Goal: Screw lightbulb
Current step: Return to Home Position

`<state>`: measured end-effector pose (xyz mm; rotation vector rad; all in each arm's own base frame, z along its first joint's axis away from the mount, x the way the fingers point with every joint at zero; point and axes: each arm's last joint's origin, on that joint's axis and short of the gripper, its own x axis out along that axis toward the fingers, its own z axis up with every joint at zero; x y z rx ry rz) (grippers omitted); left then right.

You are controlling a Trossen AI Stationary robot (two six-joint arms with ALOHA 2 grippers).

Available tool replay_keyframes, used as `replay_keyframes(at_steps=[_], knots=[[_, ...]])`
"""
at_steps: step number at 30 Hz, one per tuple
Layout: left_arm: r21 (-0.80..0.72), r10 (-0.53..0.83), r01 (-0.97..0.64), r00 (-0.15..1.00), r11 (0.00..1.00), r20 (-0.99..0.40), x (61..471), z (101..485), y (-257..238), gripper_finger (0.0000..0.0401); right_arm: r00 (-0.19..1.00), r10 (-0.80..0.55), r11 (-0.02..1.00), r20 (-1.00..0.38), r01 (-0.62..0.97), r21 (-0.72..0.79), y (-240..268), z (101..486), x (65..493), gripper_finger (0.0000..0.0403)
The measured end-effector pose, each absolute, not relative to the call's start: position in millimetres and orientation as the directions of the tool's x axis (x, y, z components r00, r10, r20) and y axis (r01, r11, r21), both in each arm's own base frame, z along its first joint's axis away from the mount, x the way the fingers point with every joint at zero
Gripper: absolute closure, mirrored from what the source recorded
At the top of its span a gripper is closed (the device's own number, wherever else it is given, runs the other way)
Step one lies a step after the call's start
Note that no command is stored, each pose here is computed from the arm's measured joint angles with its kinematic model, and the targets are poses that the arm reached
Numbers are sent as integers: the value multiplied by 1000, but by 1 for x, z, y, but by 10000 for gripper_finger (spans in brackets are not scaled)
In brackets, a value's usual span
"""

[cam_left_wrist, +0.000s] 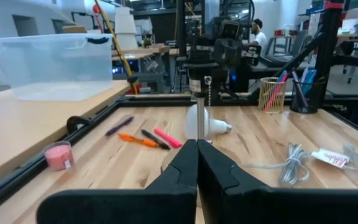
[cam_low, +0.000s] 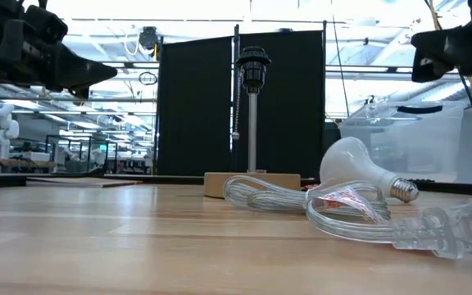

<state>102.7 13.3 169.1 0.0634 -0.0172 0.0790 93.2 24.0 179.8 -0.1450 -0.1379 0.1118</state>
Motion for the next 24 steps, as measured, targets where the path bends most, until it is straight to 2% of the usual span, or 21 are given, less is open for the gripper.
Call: replay_keyframes(at_steps=[5, 10, 14, 24], knots=[[89, 78, -79, 997, 993, 17, 103, 169, 13, 401, 992, 66, 980, 103, -45, -194, 18, 177, 95, 403], [97, 78, -79, 997, 992, 14, 103, 169, 13, 401, 989, 102, 978, 105, -81, -194, 11, 177, 96, 403], [90, 77, -78, 997, 993, 9, 103, 168, 13, 401, 993, 108, 982, 57, -97, -163, 7, 173, 97, 403], [75, 90, -84, 993, 994, -78, 102, 160, 14, 401, 999, 40, 985, 37, -33, -169, 0, 171, 97, 403]])
